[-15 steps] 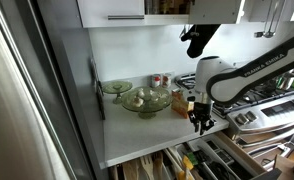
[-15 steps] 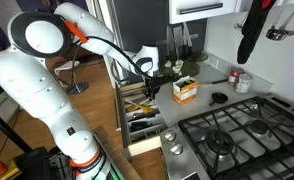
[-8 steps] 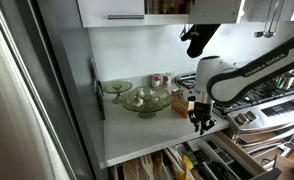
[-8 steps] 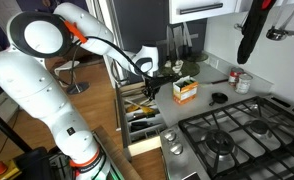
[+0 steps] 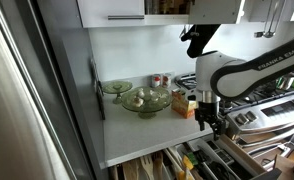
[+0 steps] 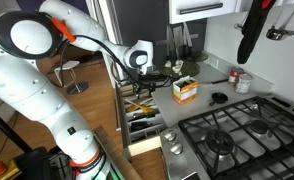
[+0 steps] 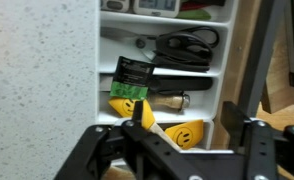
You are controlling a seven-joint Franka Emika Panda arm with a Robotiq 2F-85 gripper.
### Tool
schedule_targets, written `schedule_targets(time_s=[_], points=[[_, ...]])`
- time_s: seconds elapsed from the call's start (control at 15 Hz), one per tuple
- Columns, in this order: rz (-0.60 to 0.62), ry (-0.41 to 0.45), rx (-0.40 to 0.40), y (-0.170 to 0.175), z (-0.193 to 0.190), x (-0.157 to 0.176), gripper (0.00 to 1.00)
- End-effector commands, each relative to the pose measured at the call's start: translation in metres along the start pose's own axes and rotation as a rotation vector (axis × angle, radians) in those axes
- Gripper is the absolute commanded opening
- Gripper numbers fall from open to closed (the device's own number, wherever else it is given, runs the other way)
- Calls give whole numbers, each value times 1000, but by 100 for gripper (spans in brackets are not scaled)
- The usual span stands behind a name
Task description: Take the green thing out of the box and put it into the drawer then close it
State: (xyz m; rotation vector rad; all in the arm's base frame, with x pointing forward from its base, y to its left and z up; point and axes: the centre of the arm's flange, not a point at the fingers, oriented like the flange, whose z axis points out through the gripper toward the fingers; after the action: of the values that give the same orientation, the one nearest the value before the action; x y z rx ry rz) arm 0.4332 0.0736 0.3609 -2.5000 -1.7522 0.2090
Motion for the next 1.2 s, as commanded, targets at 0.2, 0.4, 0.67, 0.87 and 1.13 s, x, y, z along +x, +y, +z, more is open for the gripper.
schedule_targets(time_s=[0.2,0.4,0.67,0.87,1.13], points=[[355,-82,81,-61,-7,23,100],[267,-71,61,-46,-11,23,100],[272,-67,64,-43,-11,20,100],[289,-39,58,-53,-4,28,100],[417,57,37,-89,16,41,100]])
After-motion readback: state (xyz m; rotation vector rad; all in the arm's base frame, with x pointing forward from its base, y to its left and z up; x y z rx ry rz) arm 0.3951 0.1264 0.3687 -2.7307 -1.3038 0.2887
